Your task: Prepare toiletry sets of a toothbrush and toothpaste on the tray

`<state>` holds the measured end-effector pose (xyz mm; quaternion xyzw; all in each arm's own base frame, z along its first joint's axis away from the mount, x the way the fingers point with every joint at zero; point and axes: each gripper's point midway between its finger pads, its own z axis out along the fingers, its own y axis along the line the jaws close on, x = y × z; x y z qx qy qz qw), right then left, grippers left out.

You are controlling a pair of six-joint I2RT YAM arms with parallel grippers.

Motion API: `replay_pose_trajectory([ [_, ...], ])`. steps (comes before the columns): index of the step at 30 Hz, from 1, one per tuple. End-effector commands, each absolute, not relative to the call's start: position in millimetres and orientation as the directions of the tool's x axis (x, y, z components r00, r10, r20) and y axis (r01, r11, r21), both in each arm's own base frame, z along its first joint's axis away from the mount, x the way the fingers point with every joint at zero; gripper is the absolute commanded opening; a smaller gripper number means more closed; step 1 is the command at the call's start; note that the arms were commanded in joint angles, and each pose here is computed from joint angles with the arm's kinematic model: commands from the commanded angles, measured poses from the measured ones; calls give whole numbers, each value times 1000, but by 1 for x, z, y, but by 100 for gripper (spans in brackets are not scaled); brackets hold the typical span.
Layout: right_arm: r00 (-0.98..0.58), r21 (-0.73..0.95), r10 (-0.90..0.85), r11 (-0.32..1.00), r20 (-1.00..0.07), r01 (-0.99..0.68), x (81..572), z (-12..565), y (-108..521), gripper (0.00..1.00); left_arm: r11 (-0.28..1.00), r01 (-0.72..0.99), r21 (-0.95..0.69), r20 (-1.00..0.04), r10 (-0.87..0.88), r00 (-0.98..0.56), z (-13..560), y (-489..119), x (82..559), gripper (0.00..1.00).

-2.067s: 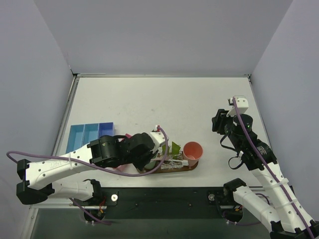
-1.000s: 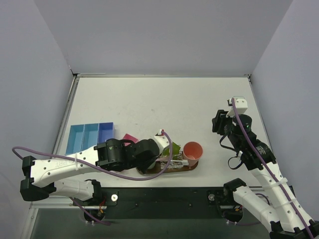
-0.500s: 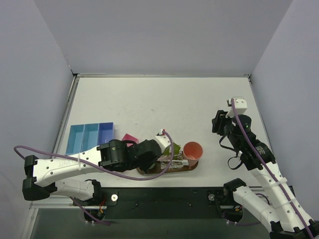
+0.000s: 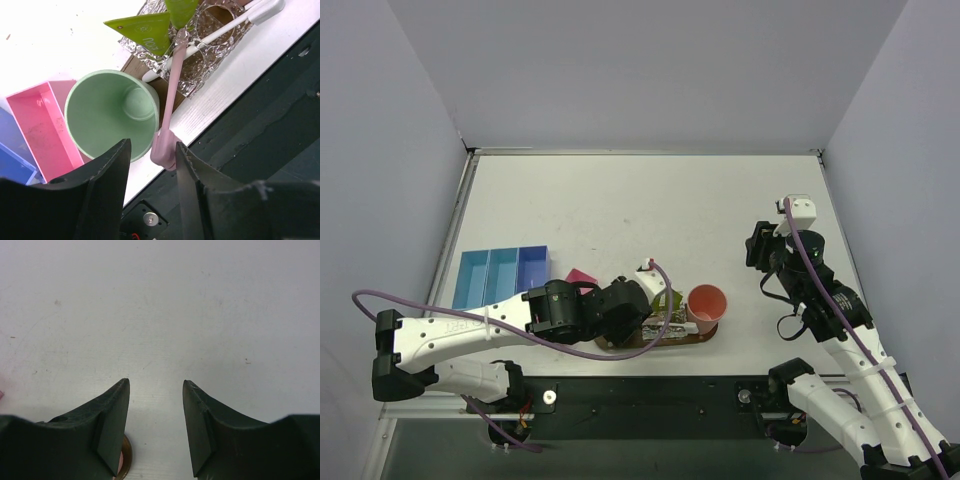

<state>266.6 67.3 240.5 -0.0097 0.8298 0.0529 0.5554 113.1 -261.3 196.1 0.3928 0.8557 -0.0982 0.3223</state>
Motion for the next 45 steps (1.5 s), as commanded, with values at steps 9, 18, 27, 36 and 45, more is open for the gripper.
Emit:
replay_pose_trajectory([
  [9, -347, 83, 56, 995, -936, -63, 269, 248, 65, 42, 721, 686, 96, -701, 538, -468, 213, -264, 127, 75],
  [18, -344, 81, 55, 995, -937, -63, 268, 249, 64, 55, 725, 683, 83, -760, 490, -427, 232, -267, 134, 89],
  [27, -339, 89, 60, 994, -939, -71, 267, 252, 66, 61, 688, 726, 10, -867, 368, -336, 273, -278, 137, 94],
  [36, -314, 104, 76, 992, -946, -73, 261, 263, 64, 65, 795, 596, -114, -922, 139, -362, 293, -258, 197, 95],
  [45, -273, 101, 79, 993, -959, -66, 252, 277, 56, 66, 923, 325, -205, -951, -109, -290, 312, -181, 263, 96],
])
